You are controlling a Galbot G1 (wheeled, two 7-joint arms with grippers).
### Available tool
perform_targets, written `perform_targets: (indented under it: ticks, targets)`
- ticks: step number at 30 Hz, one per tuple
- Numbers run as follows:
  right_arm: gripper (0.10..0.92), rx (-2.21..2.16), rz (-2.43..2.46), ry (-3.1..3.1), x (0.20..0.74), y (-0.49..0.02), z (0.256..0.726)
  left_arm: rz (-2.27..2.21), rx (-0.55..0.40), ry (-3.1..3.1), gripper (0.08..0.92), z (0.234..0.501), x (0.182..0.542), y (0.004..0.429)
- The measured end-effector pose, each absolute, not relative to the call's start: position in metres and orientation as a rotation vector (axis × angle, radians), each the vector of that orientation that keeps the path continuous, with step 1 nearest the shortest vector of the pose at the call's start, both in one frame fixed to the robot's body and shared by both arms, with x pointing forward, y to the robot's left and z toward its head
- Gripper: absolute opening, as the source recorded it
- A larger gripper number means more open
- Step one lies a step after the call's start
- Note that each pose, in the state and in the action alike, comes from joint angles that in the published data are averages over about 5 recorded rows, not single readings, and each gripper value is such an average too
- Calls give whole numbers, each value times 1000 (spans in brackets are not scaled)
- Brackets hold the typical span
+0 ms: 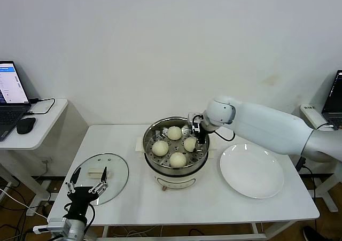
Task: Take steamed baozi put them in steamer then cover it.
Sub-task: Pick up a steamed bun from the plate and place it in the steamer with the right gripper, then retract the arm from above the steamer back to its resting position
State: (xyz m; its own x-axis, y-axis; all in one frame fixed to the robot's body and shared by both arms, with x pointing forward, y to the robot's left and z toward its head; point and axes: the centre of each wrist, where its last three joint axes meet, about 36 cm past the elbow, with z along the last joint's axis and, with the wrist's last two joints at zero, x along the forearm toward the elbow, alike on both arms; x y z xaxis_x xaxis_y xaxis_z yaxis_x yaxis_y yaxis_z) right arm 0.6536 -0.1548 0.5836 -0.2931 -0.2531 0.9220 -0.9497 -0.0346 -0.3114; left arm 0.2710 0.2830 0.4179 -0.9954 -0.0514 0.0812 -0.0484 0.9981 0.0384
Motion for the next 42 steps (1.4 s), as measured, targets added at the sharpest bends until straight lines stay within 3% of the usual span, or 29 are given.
perform_targets:
  ticks: [12,19,33,42]
  targets:
    - [823,1312,1313,-1770,631,-186,621,-87,23,-3055,823,418,274,279]
    - [823,1273,1191,-2092,587,-231,611,-81,12,-3059,823,415,275,276]
    - [823,1103,787,-2929,494,-274,530,-182,58,-3057,823,393,274,272]
    - [823,624,447,-3170,397,-327,440,-494,102,-3010,823,367,273,279]
